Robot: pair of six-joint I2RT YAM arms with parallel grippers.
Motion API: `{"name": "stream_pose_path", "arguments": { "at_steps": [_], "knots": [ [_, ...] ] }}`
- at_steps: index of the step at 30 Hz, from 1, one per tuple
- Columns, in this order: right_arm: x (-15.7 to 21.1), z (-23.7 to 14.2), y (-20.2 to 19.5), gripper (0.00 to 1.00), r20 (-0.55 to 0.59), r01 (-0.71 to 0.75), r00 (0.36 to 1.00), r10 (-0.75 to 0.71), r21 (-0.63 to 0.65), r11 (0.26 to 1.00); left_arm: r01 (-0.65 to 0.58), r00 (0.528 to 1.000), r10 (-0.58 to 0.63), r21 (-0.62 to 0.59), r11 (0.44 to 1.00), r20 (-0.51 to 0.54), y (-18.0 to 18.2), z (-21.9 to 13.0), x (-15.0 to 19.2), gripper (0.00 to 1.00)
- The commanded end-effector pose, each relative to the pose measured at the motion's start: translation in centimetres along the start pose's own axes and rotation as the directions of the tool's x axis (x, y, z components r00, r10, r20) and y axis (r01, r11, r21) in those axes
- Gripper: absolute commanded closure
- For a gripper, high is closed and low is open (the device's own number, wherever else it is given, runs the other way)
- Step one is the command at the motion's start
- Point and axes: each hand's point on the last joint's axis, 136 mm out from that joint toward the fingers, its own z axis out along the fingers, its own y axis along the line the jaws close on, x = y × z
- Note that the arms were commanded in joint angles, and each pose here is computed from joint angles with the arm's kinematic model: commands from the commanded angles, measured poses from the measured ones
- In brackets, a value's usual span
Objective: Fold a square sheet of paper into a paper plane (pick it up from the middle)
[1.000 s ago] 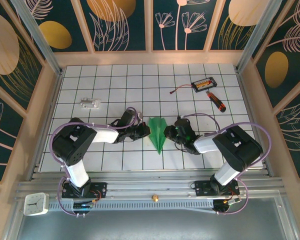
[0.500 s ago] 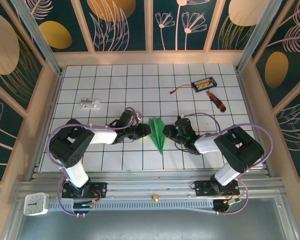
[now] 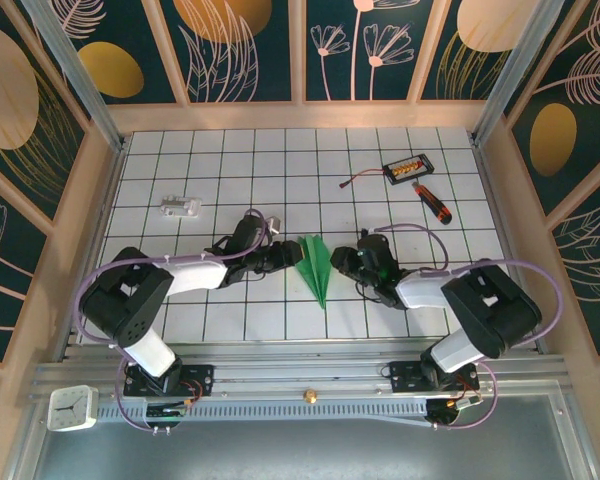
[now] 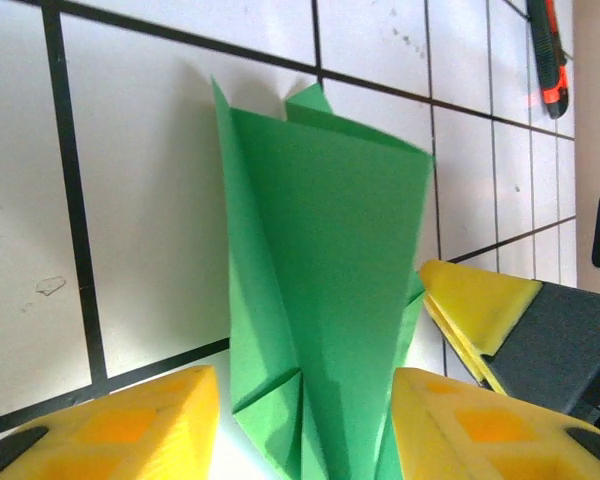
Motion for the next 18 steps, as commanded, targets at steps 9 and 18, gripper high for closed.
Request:
{"name": "stream_pose_path", "arguments": {
  "at_steps": [9,18],
  "knots": [
    [-2.3,-2.9,2.7,0.63,0.045,0.281,0.958,-0.283,0.035,0.959,-0.14,0.972,0.158,-0.115,0.984,0.173,1.1,-4.2,-4.0,0.43],
    [2.3,-0.8,7.8,0.72,-0.035,0.464,0.885,-0.464,-0.022,0.886,-0.066,0.994,0.069,-0.041,0.997,0.088,1.2,-3.4,-1.9,0.51]
  ]
}}
